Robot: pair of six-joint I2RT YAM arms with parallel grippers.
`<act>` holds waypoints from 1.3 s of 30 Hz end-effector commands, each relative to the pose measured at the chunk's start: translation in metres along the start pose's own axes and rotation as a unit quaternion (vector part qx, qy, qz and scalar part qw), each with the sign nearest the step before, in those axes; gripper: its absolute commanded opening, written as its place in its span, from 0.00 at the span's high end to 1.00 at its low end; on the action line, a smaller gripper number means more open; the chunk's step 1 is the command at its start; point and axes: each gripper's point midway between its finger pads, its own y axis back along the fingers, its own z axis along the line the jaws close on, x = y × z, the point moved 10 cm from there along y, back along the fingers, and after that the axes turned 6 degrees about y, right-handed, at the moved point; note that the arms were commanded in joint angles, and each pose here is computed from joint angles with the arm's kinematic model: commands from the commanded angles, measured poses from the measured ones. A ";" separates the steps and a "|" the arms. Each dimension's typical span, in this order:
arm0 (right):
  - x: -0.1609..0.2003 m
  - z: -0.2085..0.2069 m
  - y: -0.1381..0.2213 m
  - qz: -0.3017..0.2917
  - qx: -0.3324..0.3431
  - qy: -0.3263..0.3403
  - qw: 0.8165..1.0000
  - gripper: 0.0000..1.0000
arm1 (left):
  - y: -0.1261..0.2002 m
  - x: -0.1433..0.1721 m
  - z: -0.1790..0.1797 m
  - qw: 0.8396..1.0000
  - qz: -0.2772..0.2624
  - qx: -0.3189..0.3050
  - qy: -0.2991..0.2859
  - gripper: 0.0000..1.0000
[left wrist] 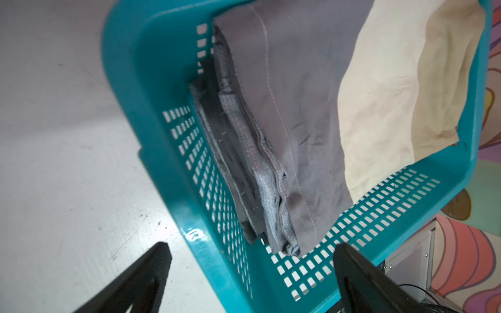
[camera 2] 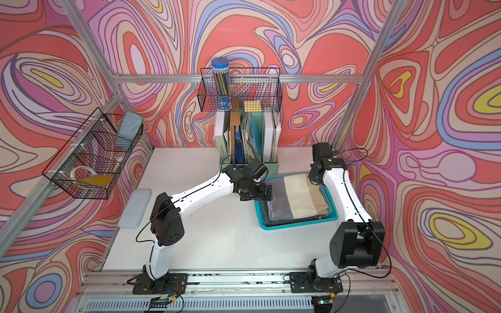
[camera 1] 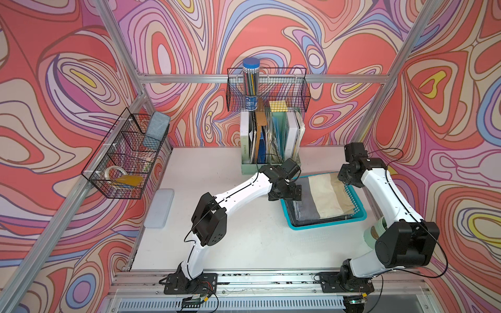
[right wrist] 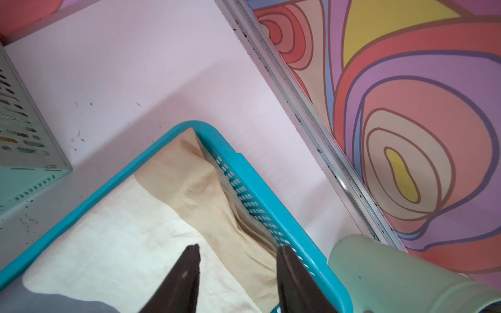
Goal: Put the folded pillowcase in the basket
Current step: Move the basket to the center of the board.
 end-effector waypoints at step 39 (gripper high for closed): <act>0.005 -0.001 0.022 -0.020 -0.080 -0.017 0.996 0.68 | 0.031 -0.005 0.193 0.977 -0.033 -0.196 0.081 1.00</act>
